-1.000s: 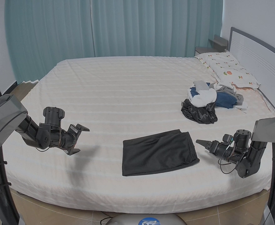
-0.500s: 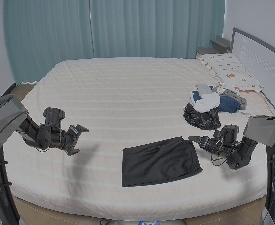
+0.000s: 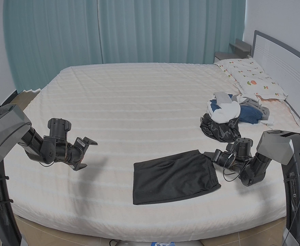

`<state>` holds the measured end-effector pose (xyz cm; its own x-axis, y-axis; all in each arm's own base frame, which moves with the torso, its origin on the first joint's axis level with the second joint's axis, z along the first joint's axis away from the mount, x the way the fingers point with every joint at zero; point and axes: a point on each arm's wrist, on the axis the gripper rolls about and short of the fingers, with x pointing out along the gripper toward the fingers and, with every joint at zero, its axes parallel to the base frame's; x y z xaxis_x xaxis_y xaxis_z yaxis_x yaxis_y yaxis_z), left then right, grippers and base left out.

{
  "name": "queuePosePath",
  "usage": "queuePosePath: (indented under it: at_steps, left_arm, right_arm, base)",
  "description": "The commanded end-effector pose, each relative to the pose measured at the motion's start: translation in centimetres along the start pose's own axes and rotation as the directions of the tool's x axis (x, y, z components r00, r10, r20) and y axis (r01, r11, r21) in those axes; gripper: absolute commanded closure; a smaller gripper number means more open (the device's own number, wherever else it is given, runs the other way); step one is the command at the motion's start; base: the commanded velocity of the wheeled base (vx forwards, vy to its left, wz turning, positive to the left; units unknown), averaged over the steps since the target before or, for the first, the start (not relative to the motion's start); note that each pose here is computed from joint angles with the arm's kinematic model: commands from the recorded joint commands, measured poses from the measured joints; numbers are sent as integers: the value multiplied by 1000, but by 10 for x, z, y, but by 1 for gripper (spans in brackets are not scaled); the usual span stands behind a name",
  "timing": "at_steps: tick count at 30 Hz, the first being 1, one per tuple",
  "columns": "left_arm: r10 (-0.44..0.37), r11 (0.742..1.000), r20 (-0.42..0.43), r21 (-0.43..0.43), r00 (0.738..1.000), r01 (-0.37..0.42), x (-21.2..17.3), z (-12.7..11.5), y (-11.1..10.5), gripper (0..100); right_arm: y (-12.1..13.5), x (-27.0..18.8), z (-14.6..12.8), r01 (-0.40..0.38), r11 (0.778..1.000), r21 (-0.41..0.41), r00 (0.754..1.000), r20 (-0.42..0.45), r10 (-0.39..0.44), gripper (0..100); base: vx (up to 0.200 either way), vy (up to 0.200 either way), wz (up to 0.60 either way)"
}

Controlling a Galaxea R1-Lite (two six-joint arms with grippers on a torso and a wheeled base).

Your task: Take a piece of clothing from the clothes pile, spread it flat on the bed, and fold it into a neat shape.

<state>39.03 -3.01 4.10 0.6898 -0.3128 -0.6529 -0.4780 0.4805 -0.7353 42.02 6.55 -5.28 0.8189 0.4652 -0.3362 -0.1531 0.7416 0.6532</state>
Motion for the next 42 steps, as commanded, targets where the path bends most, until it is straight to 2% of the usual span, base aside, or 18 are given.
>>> queuePosePath:
  at_steps: [1,8,25,26,34,35,36,38,39,42]
  left_arm:
    - [5,1000,-2,-1,1000,-5,2,-1,1,0]
    - [5,1000,-2,-1,1000,-5,2,-1,1,0]
    - [5,1000,-2,1,1000,-5,2,-1,1,0]
    - [5,1000,-2,-1,1000,-5,2,-1,1,0]
    - [6,1000,-2,0,1000,-6,2,-1,1,0]
    - [7,1000,-2,3,1000,-7,2,-1,1,0]
    - [6,1000,-3,4,1000,-6,2,-2,1,0]
    - [6,1000,-3,4,1000,-6,2,-2,1,0]
    - [6,1000,-5,5,1000,-6,2,-2,1,0]
    - [6,1000,-5,5,1000,-6,2,-2,1,0]
  right_arm:
    - [0,-1,2,-6,1000,16,1000,20,6,100]
    - [-2,-7,10,0,999,50,998,60,-3,100]
    - [-7,-16,11,23,998,62,998,57,-27,100]
    - [-7,-16,11,23,998,60,998,56,-26,0]
    - [6,-42,13,-21,999,48,997,76,18,0]
    - [10,-50,11,-46,998,42,997,69,43,0]
    - [12,-60,7,-77,996,43,996,40,75,0]
    - [12,-60,7,-80,996,43,996,37,79,0]
    - [15,-75,-3,-130,990,51,990,-47,132,0]
    - [20,-77,-12,-146,989,37,985,-88,149,0]
  base:
    - [0,0,0]
    - [0,0,0]
    - [0,0,0]
    - [0,0,0]
    - [0,0,0]
    - [0,0,0]
    - [0,0,0]
    - [0,0,0]
    - [0,0,0]
    - [0,0,0]
